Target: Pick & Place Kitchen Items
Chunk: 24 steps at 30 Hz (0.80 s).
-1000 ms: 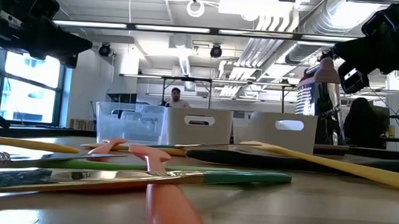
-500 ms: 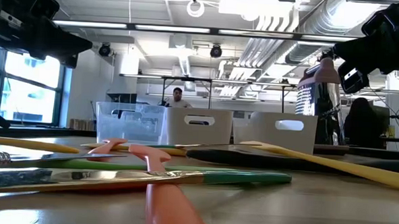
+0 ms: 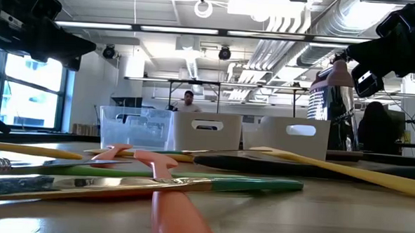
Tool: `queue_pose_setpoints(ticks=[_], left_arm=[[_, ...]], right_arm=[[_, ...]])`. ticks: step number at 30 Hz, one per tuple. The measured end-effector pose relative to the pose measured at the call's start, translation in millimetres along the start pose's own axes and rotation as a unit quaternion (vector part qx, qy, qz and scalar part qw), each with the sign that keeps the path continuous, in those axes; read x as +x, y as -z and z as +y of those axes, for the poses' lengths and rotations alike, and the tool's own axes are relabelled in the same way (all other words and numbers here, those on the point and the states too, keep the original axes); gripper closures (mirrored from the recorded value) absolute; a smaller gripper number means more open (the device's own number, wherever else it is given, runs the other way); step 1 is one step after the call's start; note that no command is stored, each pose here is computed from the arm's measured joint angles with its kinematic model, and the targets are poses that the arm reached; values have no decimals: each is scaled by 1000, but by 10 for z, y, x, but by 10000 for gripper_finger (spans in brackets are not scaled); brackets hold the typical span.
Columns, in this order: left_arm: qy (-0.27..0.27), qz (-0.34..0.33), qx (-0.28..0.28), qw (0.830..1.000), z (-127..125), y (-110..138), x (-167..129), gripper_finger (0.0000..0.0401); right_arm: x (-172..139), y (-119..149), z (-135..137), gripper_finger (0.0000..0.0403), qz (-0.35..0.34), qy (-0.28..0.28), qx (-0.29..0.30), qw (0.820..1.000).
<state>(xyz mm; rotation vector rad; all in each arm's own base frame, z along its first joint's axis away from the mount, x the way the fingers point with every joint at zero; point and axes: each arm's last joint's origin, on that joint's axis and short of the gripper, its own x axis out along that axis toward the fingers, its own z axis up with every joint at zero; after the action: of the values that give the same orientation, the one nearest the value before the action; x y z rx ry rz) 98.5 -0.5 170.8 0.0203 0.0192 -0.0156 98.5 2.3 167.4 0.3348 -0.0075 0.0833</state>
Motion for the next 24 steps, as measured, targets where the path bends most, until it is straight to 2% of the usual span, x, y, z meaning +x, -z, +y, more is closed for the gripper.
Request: queue_pose_setpoints(ticks=[19,24], left_arm=[[0,-2,0,1000,0,-3,0,401],[0,-3,0,1000,0,-4,0,401]], right_arm=[[0,0,0,394,0,0,0,1000],[-1,-9,-27,394,-14,47,-26,998]])
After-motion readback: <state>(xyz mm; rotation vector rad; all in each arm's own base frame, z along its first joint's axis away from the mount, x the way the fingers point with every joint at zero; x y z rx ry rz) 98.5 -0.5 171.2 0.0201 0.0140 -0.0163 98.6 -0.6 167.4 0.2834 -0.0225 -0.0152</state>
